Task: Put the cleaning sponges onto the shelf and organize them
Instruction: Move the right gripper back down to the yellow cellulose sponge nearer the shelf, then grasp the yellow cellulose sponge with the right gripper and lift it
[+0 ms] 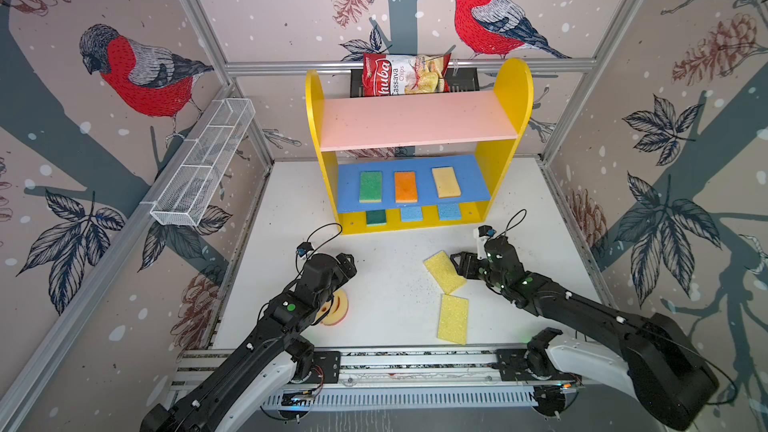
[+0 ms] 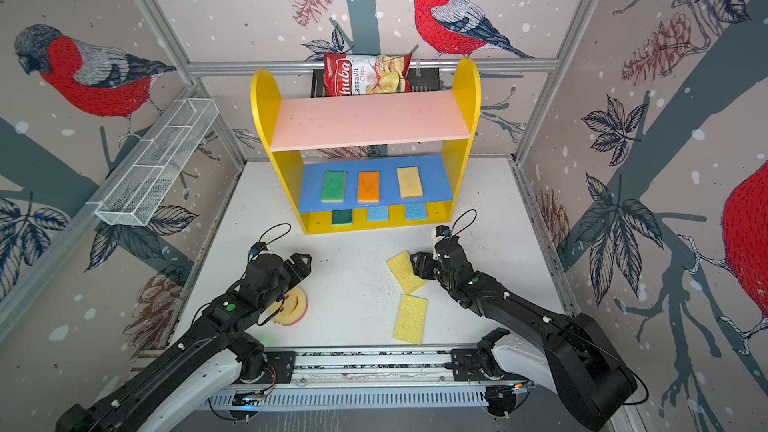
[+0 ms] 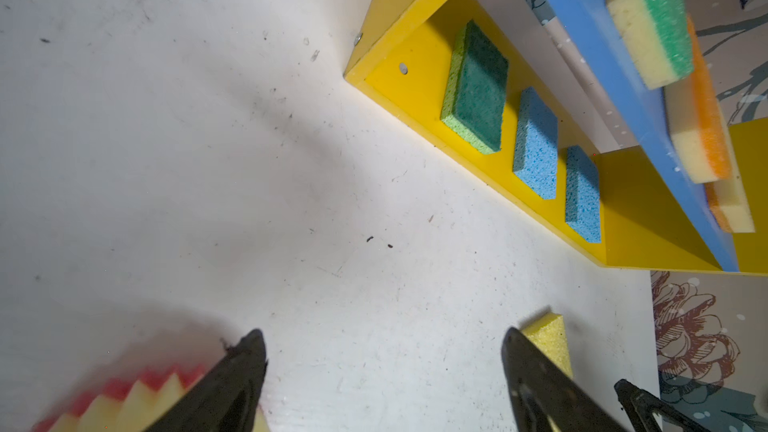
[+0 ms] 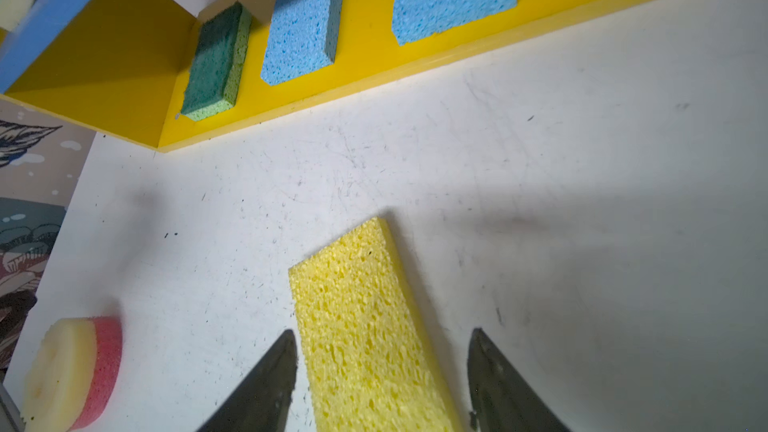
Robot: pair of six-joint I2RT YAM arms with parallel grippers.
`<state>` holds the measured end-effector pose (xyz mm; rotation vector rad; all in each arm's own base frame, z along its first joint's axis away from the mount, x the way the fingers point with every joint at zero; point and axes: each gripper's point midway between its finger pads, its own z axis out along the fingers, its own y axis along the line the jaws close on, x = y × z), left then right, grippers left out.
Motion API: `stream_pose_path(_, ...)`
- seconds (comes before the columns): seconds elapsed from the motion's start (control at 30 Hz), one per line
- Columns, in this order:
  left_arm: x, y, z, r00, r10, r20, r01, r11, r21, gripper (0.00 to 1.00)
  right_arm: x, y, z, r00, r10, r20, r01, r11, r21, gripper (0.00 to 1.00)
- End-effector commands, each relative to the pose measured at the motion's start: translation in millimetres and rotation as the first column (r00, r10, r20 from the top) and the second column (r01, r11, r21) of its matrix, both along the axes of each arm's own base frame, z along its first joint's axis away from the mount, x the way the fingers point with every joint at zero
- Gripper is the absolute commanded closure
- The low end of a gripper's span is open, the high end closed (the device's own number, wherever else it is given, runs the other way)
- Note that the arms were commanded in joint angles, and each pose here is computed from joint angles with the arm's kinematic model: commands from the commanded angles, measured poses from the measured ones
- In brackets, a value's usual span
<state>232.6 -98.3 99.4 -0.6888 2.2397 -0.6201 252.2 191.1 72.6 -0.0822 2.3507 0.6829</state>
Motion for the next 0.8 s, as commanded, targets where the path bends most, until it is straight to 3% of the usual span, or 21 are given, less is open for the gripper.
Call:
stream_pose_path(0.0,5.2,-7.9,0.6,1.0,0.001,0.022,0.0,0.998,-0.06,0.13,-1.2,9.9,-3.8,0.999,0.033,0.0,-0.033,0.999,-0.003,0.34)
stream_pose_path(0.13,3.5,-11.2,-11.7,1.0,-0.006,0.01,0.006,0.996,-0.084,0.13,-6.6,19.2,-19.3,0.997,0.066,-0.044,-0.068,0.997,-0.034,0.36)
stream_pose_path(0.23,2.5,-13.3,-20.4,1.0,-0.008,0.006,0.009,0.995,-0.103,0.13,-13.4,31.0,-28.0,0.992,0.106,-0.071,-0.109,0.993,-0.045,0.59)
stream_pose_path(0.3,3.3,-15.0,-24.5,1.0,-0.014,0.003,0.014,0.994,-0.104,0.13,-17.4,38.2,-32.3,0.989,0.123,-0.077,-0.128,0.99,-0.062,0.69)
stream_pose_path(0.47,11.2,-19.0,-28.2,1.0,-0.03,-0.005,0.029,0.997,-0.074,0.12,-23.7,54.1,-41.6,0.982,0.16,-0.096,-0.168,0.982,-0.088,0.81)
stream_pose_path(0.77,32.0,-44.5,-33.8,0.994,-0.1,-0.035,0.096,0.991,-0.089,0.12,-17.8,79.2,-39.9,0.969,0.234,-0.085,-0.241,0.967,-0.085,0.92)
